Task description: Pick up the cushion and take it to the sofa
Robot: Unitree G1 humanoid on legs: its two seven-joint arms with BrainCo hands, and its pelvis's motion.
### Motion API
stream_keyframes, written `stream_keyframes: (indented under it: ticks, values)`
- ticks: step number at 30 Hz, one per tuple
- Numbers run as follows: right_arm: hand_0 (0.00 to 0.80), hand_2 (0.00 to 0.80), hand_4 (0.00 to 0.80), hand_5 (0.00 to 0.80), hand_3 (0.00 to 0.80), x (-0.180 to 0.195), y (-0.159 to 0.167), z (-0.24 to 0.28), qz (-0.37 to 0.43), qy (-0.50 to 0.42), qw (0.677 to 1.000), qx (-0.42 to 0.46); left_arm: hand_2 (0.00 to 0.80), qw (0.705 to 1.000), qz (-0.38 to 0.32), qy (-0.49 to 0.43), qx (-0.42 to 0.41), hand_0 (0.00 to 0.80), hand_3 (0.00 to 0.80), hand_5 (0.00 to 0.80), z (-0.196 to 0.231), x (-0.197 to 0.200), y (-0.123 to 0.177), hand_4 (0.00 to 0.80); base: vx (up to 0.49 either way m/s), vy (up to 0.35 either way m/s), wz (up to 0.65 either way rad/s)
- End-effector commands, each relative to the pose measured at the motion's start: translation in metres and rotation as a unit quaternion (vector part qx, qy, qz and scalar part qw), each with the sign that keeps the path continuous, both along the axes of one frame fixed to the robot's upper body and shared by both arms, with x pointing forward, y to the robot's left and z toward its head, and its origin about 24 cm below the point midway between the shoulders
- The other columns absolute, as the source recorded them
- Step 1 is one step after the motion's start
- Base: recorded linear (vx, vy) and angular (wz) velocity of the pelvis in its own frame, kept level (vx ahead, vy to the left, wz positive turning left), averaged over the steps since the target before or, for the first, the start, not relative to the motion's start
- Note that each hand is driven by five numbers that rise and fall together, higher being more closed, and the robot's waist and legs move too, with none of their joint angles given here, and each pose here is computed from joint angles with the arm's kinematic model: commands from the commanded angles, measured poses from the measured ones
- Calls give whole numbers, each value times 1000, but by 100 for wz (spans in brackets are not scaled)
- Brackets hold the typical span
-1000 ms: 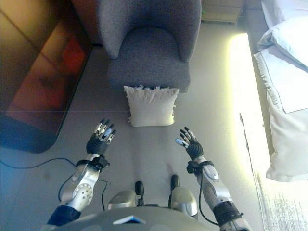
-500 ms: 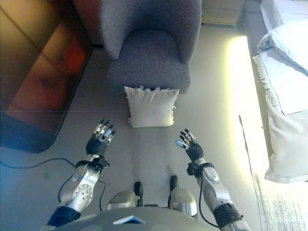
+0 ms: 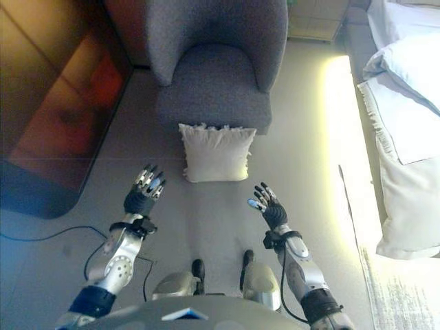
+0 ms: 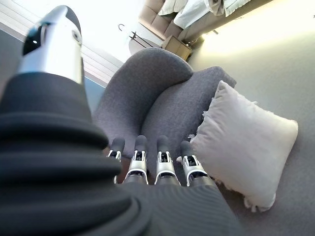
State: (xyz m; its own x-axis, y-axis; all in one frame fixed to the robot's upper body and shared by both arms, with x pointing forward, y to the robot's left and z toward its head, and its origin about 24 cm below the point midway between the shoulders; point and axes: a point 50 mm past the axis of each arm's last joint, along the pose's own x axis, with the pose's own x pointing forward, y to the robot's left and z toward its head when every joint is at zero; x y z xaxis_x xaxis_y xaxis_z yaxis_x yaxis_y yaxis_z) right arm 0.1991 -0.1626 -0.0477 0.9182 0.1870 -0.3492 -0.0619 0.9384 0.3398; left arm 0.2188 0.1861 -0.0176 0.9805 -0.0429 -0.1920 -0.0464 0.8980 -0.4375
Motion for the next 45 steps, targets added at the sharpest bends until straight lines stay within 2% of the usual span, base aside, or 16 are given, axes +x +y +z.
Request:
stream_keyframes:
  ticks: [1, 6, 13, 23, 26, 28, 32, 37, 45]
  values:
    - [0, 0, 0, 0, 0, 2, 7, 12, -20, -41, 999, 27, 0, 999, -6, -41, 9, 0, 0, 0, 19, 1, 14, 0, 194, -13, 56]
    - [0, 0, 0, 0, 0, -7, -5, 8, -34, -36, 998, 25, 0, 999, -23, -46, 8, 0, 0, 0, 24, 1, 11, 0, 323, -118, 72]
    - [0, 0, 0, 0, 0, 1, -13, 8, -51, -27, 998, 33, 0, 998, -49, -40, 8, 0, 0, 0, 19, -4, 2, 0, 475, -95, 52]
    - [0, 0, 0, 0, 0, -12, -4, 5, 22, -8, 1000, 15, 0, 1000, 2, -28, -13, 0, 0, 0, 16, -17, 8, 0, 490, -108, -17]
    - [0, 0, 0, 0, 0, -4, -9, 4, 21, -22, 999, -20, 0, 999, 2, -38, -31, 0, 0, 0, 21, -5, -3, 0, 399, -203, -3]
    - [0, 0, 0, 0, 0, 3, -9, 9, 22, -40, 999, -11, 0, 998, -4, -45, -35, 0, 0, 0, 23, -1, -9, 0, 253, 24, -13]
    - [0, 0, 0, 0, 0, 5, -9, 13, 16, -41, 999, -10, 0, 998, 6, -47, -38, 0, 0, 0, 24, 1, -3, 0, 245, 184, -50]
    - [0, 0, 0, 0, 0, -16, -18, 7, 20, -29, 999, -8, 0, 997, 13, -51, -49, 0, 0, 0, 21, -6, 1, 0, 290, 144, -22]
    - [0, 0, 0, 0, 0, -17, -20, 7, 11, -28, 1000, 0, 0, 998, 10, -41, -46, 0, 0, 0, 15, -12, 4, 0, 248, 127, -39]
